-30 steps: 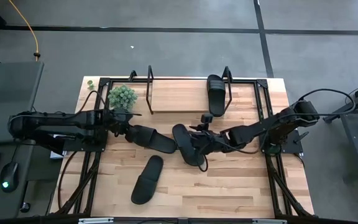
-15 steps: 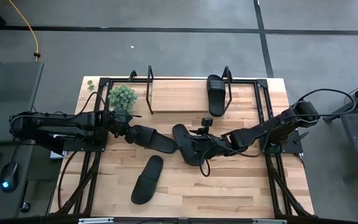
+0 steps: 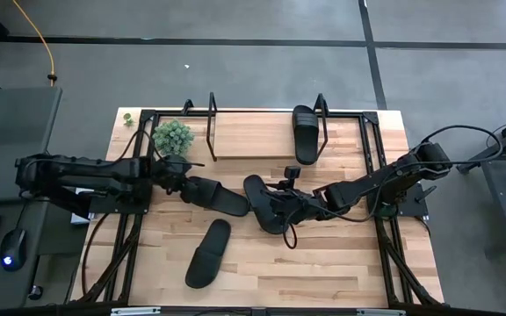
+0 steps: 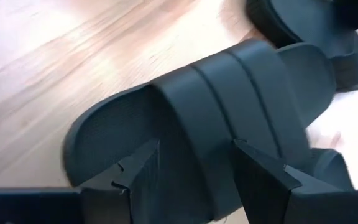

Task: Pick and place slides into the shelf
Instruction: Put the black slide on the shelf

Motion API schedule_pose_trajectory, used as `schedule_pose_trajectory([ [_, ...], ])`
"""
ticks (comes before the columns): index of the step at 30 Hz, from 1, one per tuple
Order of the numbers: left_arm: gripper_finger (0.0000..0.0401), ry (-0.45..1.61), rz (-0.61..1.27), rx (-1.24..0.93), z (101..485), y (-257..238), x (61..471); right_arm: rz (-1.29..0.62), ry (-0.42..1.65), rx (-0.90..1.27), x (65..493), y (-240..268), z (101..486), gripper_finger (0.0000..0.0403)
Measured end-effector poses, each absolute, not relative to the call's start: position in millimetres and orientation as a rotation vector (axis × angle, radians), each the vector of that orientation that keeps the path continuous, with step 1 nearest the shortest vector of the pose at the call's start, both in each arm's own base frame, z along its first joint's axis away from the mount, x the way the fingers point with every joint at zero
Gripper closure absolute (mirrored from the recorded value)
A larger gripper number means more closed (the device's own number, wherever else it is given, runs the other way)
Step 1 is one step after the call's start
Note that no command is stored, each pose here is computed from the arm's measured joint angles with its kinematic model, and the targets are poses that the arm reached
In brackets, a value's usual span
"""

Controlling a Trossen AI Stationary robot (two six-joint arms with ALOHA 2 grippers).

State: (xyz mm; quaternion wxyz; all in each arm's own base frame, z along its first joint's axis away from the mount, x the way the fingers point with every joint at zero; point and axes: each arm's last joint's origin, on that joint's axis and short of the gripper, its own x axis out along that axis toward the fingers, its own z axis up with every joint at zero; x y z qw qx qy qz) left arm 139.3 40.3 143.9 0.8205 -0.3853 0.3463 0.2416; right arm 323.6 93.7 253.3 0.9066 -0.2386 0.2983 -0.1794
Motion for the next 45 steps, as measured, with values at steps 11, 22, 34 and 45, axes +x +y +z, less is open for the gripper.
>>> schedule_pose_trajectory([
  [11,0.0217,0.723,0.473,-0.821,142.0,41.9,147.4,-0.37,0.616,-0.493,323.6,93.7,253.3,0.0322],
  [22,0.0217,0.715,0.433,-0.806,141.1,42.6,152.2,-0.37,0.616,-0.493,323.6,93.7,253.2,0.0322],
  [34,0.0219,0.701,0.412,-0.78,142.5,42.8,153.6,-0.37,0.616,-0.493,323.6,93.7,253.2,0.0322],
  [45,0.0314,0.705,0.4,-0.759,142.4,42.7,153.6,-0.37,0.617,-0.493,323.6,93.7,253.2,0.0322],
])
